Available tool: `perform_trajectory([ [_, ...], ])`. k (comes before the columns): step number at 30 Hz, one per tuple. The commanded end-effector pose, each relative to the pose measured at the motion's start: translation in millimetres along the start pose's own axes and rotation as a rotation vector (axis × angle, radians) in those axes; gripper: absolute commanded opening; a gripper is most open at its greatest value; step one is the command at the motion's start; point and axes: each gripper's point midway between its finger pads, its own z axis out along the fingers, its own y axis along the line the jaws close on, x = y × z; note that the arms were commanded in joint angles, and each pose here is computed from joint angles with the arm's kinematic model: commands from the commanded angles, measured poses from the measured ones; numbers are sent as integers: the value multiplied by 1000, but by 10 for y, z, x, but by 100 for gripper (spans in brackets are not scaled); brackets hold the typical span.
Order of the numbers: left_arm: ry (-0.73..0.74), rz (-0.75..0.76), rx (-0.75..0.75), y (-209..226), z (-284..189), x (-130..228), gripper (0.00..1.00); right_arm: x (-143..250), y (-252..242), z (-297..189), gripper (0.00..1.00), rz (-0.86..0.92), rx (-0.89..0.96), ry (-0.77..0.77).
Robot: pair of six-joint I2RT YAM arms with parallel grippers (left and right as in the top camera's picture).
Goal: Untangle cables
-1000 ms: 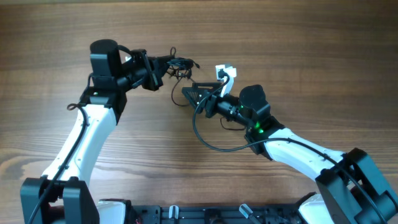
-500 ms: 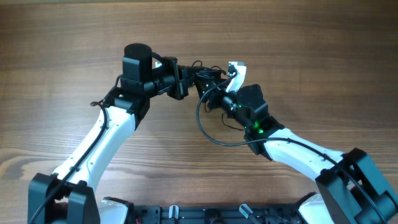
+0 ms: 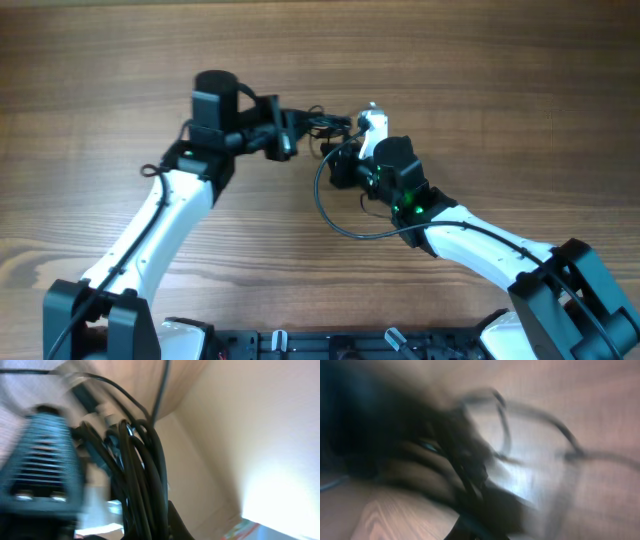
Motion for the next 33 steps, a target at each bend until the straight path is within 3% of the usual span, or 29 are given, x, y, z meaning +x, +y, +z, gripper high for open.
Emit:
perform_trajectory([
  [1,-41,-177,105,-319,-302,-239,4,394,38,-39,4,19,-53,191],
  [8,-109,-212,192,-514,-559,-532,4,866,-295,-184,4,102,94,387],
  [9,-114,-213,195,-519,-561,-541,4,871,-316,-193,13,108,102,391],
  [11,-114,-205,195,-519,-561,-541,4,810,-399,-219,43,128,122,379],
  [12,-119,-149,191,-519,-561,-540,4,680,-528,-282,69,160,154,351],
  [14,-133,47,176,-514,-556,-531,4,368,-679,-424,74,213,168,277],
  [16,-130,367,145,-492,-546,-482,4,4,-628,-601,82,236,76,202],
  [17,-85,793,111,-436,-530,-370,4,-231,-281,-761,82,2,-167,173],
  [19,12,1081,105,-343,-511,-198,4,-283,-129,-826,82,-104,-268,161],
  [21,205,1439,135,-118,-437,147,4,-291,-72,-841,82,-126,-301,159],
  [23,350,1684,176,111,-334,422,6,-299,-51,-846,84,-128,-312,158],
  [25,423,1845,183,318,-223,553,4,-274,108,-912,90,-152,-409,177],
  [26,435,1904,171,402,-174,566,4,-256,266,-1012,99,-184,-518,197],
  [30,300,1882,27,423,-86,287,4,-484,174,-1150,99,-218,-542,127],
  [33,300,1860,18,437,-82,284,5,-568,67,-1124,70,-210,-486,91],
])
